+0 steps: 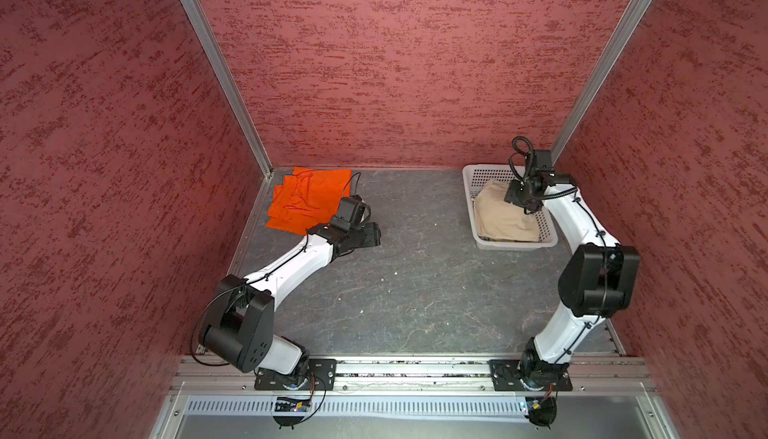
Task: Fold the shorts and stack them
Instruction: 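Reach the right gripper into the basket and grasp the beige shorts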
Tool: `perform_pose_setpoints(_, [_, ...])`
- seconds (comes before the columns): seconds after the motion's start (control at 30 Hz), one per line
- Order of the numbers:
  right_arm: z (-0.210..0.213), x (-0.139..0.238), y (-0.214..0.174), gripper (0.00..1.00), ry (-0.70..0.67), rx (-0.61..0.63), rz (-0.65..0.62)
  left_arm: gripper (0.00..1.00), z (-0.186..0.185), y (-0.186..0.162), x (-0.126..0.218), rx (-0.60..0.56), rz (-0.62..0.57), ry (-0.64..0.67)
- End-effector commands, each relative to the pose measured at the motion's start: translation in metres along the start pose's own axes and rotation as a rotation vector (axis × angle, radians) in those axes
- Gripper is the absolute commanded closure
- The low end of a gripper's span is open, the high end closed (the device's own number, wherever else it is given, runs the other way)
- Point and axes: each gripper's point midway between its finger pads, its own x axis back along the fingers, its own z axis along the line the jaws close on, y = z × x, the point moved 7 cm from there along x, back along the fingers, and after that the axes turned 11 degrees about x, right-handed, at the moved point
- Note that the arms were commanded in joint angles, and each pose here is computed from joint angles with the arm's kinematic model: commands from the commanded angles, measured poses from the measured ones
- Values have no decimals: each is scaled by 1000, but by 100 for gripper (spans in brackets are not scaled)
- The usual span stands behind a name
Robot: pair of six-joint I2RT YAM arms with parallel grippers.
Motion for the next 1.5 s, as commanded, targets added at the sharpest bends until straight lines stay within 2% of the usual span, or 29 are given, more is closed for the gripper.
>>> perform_pose_setpoints(0.0, [-13, -24, -6, 46, -35, -5, 88, 30, -5, 12, -2, 4, -24, -22])
perform_pose_setpoints(0.27, [-25, -97, -17, 44, -10, -67, 175, 31, 0, 17, -14, 33, 5, -10])
perform_pose_setpoints(0.33, [-26, -119, -26, 47, 6, -77, 215, 32, 0, 18, -17, 36, 11, -4])
perform_pose_setpoints(0.37, [-26, -127, -30, 52, 14, -82, 230, 32, -1, 19, -18, 35, 14, -2])
perform_pose_setpoints(0.4, [-25, -134, -33, 65, 26, -84, 241, 32, -3, 20, -18, 36, 17, 0])
perform_pose_setpoints(0.43, [-23, -138, -35, 83, 41, -80, 250, 32, -4, 21, -17, 34, 18, 3])
perform_pose_setpoints(0.47, [-22, -138, -35, 93, 54, -75, 246, 32, -6, 21, -17, 29, 16, 6])
perform_pose_setpoints(0.5, [-21, -134, -33, 100, 61, -68, 237, 32, -8, 22, -16, 22, 11, 7])
perform_pose_setpoints(0.53, [-21, -128, -28, 100, 65, -62, 217, 32, -10, 22, -15, 18, 5, 9])
perform_pose_setpoints(0.73, [-12, -58, 13, 100, 156, -60, 42, 32, -17, 26, -7, 4, -15, 3])
perform_pose_setpoints(1.07, [5, 128, 80, 100, 344, -46, -358, 33, -27, 43, 37, -27, -140, -35])
perform_pose_setpoints(1.2, [19, 207, 86, 100, 426, -4, -524, 33, -26, 47, 55, -32, -190, -46])
perform_pose_setpoints(1.3, [38, 253, 82, 100, 501, 46, -603, 33, -23, 51, 66, -30, -224, -54])
perform_pose_setpoints(1.47, [84, 289, 62, 100, 635, 135, -618, 32, -6, 59, 82, 4, -262, -32])
